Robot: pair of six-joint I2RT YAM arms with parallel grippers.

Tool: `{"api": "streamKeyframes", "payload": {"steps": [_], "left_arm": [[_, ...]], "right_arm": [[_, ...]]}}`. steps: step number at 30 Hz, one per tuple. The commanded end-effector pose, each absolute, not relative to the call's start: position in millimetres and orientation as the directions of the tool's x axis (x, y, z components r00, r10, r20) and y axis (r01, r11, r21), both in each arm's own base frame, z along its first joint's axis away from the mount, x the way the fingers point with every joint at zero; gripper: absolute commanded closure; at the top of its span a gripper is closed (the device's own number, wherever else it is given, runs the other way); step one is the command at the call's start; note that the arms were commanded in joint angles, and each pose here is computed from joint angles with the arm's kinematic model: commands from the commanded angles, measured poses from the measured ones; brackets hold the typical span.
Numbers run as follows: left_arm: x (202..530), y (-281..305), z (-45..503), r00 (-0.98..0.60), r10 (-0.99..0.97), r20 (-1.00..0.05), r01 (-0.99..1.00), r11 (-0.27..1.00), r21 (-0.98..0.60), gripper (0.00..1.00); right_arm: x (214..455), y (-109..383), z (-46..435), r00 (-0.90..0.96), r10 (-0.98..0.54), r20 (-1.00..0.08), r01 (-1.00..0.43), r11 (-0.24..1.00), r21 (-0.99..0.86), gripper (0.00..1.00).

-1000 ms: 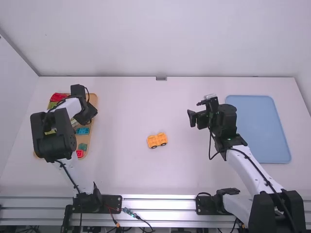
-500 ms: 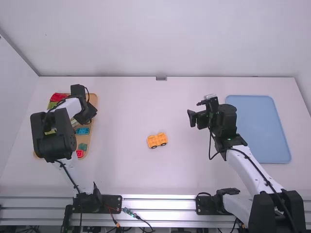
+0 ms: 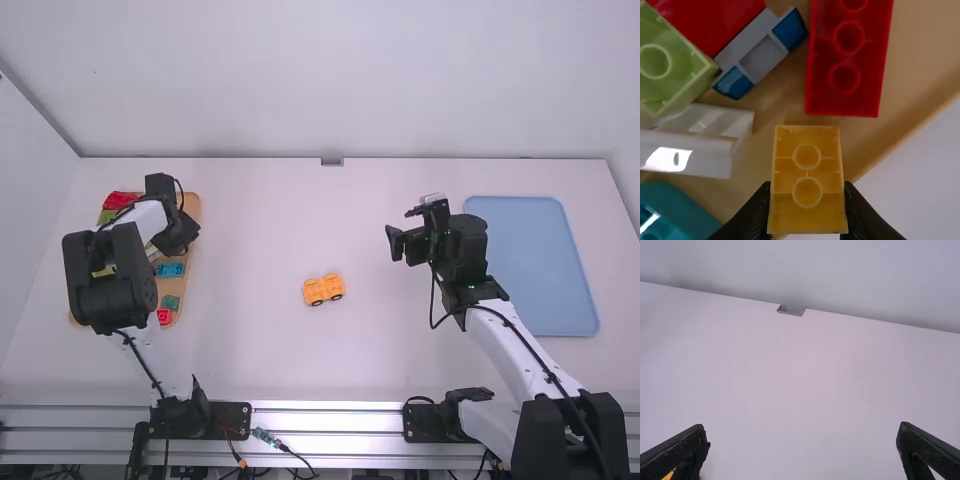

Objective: Assemble lego blocks to make yellow taxi

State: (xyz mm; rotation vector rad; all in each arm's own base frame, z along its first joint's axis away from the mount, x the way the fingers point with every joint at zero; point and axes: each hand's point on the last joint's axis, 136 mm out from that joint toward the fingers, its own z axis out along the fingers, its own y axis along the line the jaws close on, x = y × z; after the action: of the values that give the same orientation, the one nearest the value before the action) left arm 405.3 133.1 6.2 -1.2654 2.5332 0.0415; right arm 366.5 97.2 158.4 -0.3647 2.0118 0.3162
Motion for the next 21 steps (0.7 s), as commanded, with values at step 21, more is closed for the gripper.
{"api": "streamKeyframes", "payload": {"steps": [21], "left_arm": [[451, -21, 133, -0.798, -0.300, -0.523, -0.158, 0.941, -0.300, 0.98]], "right_arm": [[376, 134, 179, -0.454, -0.081, -0.887, -0.554, 0.806, 0.209, 0.01]]}}
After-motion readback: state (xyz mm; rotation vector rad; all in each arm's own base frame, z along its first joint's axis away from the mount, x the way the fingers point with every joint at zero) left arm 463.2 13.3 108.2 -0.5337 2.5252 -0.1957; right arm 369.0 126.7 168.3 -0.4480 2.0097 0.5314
